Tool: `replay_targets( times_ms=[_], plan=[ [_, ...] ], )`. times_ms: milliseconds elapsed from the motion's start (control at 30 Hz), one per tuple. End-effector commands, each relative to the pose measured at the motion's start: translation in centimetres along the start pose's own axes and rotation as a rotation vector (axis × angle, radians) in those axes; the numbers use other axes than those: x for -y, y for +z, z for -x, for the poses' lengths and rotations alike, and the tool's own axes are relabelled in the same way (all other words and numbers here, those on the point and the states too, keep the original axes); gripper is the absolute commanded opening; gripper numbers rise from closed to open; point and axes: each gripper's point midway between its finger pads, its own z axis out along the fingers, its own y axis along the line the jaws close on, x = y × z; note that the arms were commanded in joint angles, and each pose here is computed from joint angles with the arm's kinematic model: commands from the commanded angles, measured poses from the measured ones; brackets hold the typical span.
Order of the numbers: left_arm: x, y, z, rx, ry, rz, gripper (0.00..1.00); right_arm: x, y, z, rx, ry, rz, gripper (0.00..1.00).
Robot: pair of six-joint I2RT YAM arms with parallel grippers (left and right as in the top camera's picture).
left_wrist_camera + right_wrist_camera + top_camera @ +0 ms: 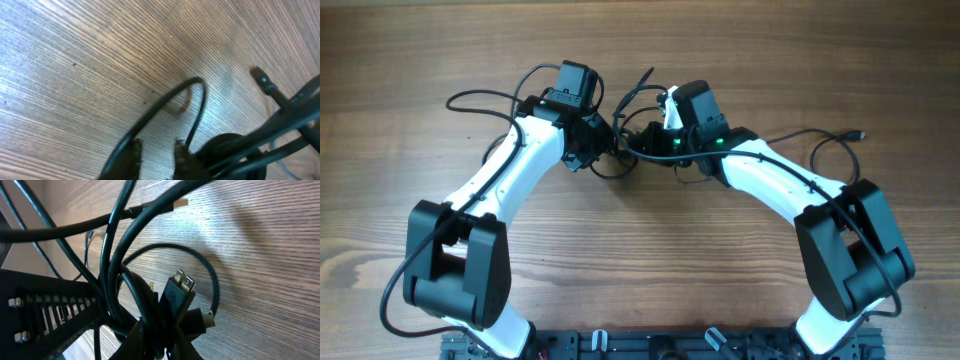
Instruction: Untangle cables
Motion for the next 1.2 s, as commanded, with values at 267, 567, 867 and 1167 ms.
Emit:
replay_targets(
  times_ms=[267,567,867,1167],
  plan=[
    [2.2,-0.4,-1.6,-0.100,0.008,-0.114,0.34,-0.4,0.3,-0.9,-0.042,0.020,0.029,0.04],
    [3.0,-0.7,-2.5,-0.156,0.022,-0.161,0.22,1.1,0.2,-0.1,0.013,0.023,-0.053,0.04],
    [1.7,-0.8,-3.9,-0.219,0.027,-0.117,0.20,1.6,0.2,-0.1,0.018,0.029,-0.078,0.04],
    [1.4,-0.8,-4.1,-0.228,0.044,-0.104,0.20,2.0,0.2,0.0,0.028,0.008,-0.095,0.04]
  ],
)
